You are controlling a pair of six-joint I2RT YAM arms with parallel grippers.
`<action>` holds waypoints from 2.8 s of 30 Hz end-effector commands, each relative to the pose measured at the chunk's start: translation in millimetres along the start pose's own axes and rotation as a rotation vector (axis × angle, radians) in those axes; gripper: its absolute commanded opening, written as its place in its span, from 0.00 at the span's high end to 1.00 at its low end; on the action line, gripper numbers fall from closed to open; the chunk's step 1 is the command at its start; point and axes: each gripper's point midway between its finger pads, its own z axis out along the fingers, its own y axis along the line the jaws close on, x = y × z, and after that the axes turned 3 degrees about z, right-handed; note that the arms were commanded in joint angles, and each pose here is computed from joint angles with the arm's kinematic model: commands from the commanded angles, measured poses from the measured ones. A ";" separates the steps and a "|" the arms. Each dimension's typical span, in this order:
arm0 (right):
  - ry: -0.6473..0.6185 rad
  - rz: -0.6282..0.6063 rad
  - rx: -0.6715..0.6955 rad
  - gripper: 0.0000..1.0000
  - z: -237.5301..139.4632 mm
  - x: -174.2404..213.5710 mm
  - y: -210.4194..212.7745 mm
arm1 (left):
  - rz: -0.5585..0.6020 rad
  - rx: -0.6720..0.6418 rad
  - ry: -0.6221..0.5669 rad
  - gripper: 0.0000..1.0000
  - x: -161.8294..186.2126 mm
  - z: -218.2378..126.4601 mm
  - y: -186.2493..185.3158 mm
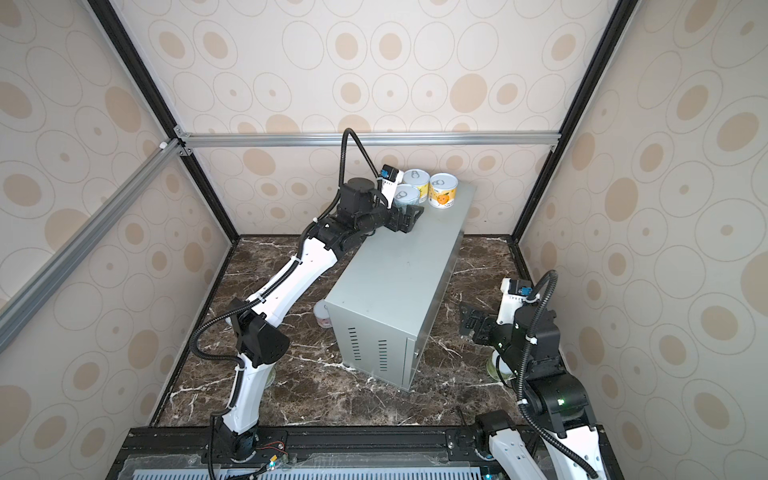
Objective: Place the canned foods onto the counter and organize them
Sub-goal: 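Open the left gripper and draw it back down toward the floor cans, then lower the right gripper onto a white-lidded floor can while the left gripper hovers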
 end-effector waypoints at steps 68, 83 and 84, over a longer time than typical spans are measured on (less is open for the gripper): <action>0.207 0.339 0.544 0.01 72.2 81.1 -143.2 | -0.275 -0.491 0.172 0.01 197.1 -294.1 90.0; 0.227 0.424 0.638 0.01 96.8 72.7 -188.3 | -0.256 -0.427 0.117 0.01 183.4 -303.2 76.5; 0.226 0.416 0.643 0.01 99.5 69.0 -190.2 | -0.257 -0.428 0.115 0.01 183.7 -303.6 76.3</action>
